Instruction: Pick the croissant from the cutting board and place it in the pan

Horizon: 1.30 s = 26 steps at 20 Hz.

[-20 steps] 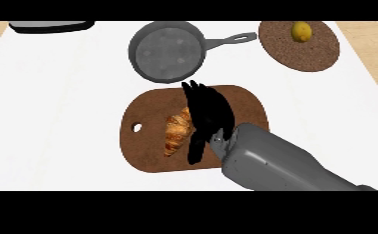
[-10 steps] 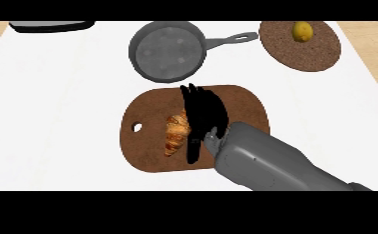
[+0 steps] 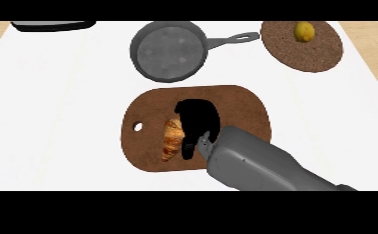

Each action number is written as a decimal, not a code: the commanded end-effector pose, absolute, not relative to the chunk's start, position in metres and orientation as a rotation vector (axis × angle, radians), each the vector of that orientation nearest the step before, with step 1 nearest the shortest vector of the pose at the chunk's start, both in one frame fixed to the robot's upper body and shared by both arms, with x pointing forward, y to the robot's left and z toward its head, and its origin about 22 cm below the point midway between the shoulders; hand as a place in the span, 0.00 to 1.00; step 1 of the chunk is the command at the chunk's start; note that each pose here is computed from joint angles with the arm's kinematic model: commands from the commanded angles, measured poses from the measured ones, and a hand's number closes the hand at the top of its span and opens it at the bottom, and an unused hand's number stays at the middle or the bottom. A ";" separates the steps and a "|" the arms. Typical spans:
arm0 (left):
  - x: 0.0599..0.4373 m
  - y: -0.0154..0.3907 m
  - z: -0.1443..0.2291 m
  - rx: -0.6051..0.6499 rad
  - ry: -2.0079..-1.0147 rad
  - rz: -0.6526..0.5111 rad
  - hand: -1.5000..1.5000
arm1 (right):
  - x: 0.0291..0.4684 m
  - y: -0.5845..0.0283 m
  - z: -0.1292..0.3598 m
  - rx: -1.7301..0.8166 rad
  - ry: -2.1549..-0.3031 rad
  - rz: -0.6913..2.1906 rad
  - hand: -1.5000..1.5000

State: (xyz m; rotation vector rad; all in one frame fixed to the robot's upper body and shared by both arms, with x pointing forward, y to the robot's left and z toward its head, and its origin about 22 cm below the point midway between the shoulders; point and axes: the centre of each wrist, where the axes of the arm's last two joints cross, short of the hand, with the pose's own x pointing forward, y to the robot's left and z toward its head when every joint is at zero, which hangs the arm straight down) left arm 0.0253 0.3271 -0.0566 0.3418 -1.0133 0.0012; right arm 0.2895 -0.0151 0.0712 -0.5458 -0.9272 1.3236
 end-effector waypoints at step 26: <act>0.148 0.303 -0.006 0.235 -1.510 -0.030 0.50 | 0.233 0.069 0.153 -0.612 -1.633 1.395 1.00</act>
